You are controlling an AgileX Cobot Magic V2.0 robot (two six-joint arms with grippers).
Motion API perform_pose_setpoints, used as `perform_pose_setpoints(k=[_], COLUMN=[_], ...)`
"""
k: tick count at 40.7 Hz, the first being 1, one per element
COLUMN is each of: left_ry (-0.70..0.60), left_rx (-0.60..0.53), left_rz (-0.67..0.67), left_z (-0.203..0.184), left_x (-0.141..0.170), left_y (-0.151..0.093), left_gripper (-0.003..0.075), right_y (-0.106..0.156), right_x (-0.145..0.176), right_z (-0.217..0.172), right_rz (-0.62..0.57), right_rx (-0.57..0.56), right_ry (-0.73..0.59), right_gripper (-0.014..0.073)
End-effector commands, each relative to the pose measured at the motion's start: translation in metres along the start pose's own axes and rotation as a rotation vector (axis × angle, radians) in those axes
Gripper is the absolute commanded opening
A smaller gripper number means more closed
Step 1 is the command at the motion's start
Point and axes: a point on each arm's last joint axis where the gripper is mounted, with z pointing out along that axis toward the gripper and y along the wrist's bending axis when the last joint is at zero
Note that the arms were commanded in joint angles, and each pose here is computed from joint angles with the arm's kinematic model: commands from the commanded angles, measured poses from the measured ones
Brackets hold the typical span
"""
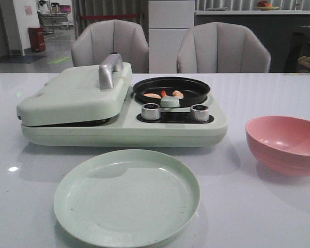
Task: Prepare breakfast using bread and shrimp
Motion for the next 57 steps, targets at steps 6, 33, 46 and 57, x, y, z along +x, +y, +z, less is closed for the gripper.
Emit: perform_pose_setpoints(k=[6,33,46,57], left_ry=[-0.075,-0.075,-0.075,-0.075], left_rx=[-0.006,-0.006,-0.006,-0.006], left_rz=[-0.017,-0.017,-0.017,-0.017], left_z=[-0.0006,-0.0006,-0.0006,-0.0006], left_x=[0.0014,0.0014,0.0014,0.0014], left_y=[0.0007,0.0007,0.0007,0.0007], left_gripper=[0.0099,0.0099,0.0099,0.0099], right_y=[0.0015,-0.0002,-0.0002,-0.0002], right_x=[-0.0169,-0.0254,-0.0223,-0.0223], right_z=[-0.0035,-0.0053,-0.0045,-0.0045], right_rz=[-0.019,-0.025,-0.026,-0.026], right_rx=[-0.009,0.021,0.021,0.021], right_ry=[-0.150,-0.245,-0.210,-0.209], right_gripper=[0.0035,0.0035,0.0035,0.0035])
